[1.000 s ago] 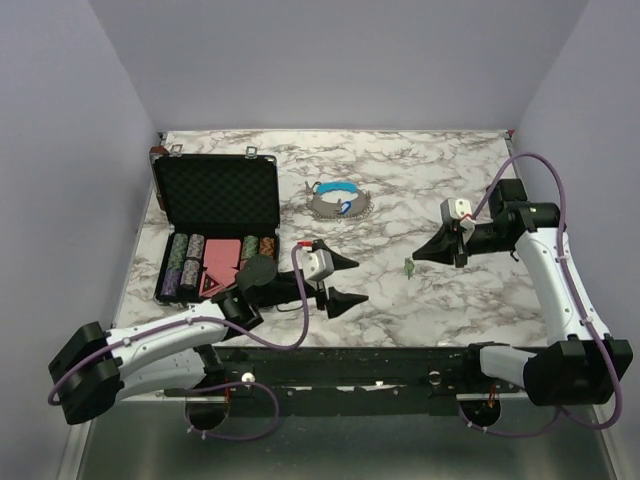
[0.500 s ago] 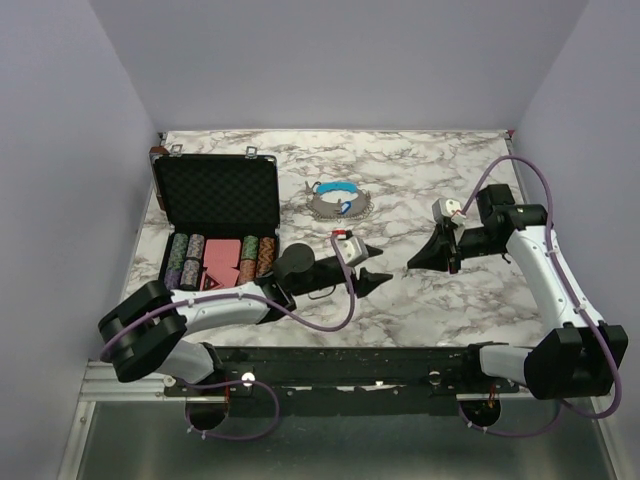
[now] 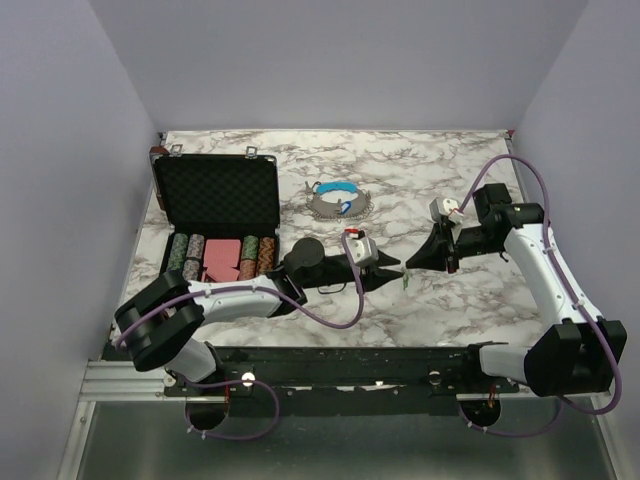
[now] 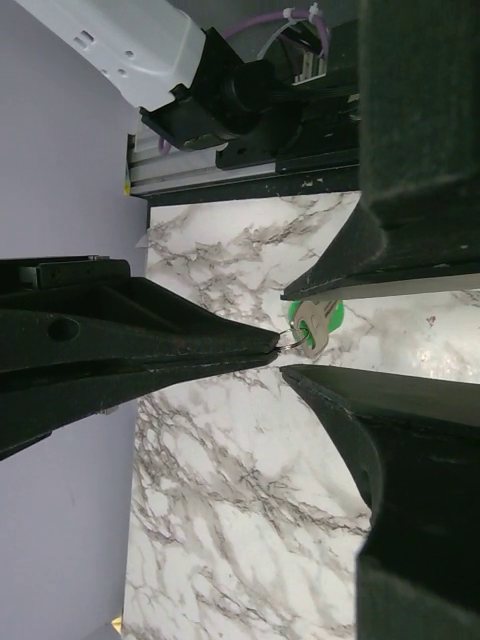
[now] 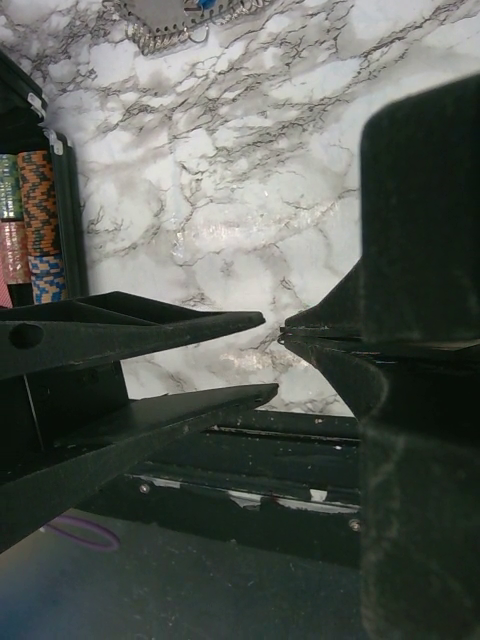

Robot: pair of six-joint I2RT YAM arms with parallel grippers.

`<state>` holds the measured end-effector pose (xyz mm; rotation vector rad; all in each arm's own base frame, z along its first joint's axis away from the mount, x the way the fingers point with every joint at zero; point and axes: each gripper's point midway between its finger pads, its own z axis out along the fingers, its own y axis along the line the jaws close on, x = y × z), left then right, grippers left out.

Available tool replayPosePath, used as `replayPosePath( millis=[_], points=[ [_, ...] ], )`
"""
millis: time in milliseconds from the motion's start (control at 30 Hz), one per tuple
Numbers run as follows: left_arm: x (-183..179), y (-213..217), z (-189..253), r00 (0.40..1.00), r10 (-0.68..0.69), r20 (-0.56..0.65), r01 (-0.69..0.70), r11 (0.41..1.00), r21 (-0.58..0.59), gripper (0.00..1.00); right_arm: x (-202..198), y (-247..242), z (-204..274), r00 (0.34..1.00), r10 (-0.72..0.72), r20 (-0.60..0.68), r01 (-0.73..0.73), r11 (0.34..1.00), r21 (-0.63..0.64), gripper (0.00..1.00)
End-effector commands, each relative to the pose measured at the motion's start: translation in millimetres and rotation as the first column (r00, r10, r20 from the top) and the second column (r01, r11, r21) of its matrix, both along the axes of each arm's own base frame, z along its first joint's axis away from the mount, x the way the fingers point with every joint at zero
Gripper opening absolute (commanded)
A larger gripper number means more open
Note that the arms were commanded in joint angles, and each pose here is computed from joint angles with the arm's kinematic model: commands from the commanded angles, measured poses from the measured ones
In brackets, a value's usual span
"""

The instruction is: Put the keys on the keyring

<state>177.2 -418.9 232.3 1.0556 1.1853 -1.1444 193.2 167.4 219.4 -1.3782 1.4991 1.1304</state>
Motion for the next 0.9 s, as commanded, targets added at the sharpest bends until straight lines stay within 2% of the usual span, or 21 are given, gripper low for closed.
replayPosePath(
  millis=[0,167,367,467,667,867],
  points=[
    [-10,-9,4,0.997,-0.073,0.005,0.073,0.997,0.004,0.38,2,5,6,1.000,0.011,0.005,-0.011,0.999,0.030,0.04],
    [-3,-12,-3,0.999,-0.049,-0.009,0.050,0.998,0.030,0.38,1,5,6,1.000,0.013,0.006,-0.013,0.999,0.031,0.04],
    [-1,-14,-10,0.999,-0.047,-0.017,0.048,0.997,0.060,0.30,1,6,6,1.000,0.014,0.004,-0.014,0.999,0.029,0.04],
    [-1,-14,-13,0.999,-0.047,-0.022,0.048,0.996,0.072,0.23,0,6,6,1.000,0.015,0.003,-0.015,0.999,0.031,0.04],
    [-2,-17,-16,0.997,-0.061,-0.038,0.065,0.994,0.093,0.01,-2,6,7,1.000,0.016,0.000,-0.016,0.999,0.029,0.04],
    [1,-14,-14,0.999,-0.032,-0.041,0.035,0.997,0.068,0.00,-4,7,10,1.000,0.013,-0.020,-0.012,0.999,0.038,0.06]
  ],
)
